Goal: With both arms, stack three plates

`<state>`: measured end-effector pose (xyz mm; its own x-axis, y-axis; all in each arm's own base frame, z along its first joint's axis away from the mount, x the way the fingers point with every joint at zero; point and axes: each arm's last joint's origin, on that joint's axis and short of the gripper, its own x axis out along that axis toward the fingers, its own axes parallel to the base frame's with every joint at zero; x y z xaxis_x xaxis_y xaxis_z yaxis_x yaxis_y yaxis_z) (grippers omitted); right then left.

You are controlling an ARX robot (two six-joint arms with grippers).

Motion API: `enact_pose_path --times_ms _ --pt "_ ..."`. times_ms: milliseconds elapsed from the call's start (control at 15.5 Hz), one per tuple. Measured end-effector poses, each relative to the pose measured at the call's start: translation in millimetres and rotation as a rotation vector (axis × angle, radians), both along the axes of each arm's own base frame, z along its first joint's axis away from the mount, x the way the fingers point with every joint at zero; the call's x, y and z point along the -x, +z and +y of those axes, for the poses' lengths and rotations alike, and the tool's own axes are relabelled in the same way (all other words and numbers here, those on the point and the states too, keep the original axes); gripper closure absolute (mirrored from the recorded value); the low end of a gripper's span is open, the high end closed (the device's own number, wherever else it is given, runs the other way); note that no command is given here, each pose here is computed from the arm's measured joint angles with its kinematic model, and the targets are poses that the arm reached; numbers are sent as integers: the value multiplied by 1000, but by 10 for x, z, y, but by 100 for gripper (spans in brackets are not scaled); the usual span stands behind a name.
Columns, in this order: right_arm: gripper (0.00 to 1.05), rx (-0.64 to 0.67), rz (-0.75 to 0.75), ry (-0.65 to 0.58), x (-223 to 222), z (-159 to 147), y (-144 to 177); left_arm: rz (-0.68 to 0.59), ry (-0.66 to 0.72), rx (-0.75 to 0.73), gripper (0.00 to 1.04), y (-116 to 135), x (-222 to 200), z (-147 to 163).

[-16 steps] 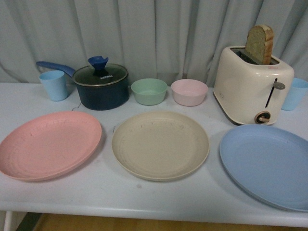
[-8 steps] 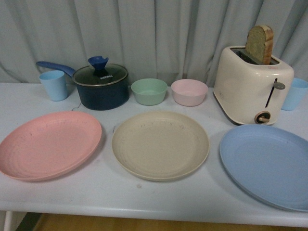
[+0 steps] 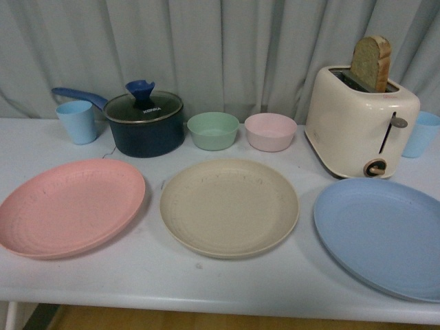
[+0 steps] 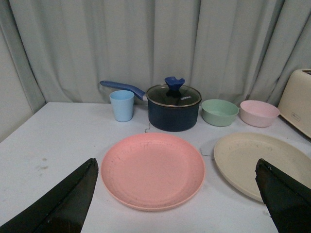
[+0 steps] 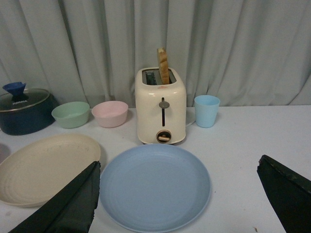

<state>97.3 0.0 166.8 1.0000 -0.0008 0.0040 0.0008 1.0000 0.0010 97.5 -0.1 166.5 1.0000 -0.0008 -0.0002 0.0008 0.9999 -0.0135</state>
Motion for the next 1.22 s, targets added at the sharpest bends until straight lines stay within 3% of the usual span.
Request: enact_pose_path --times_ms 1222 --pt "6 0 0 0 0 0 0 0 0 0 7 0 0 0"
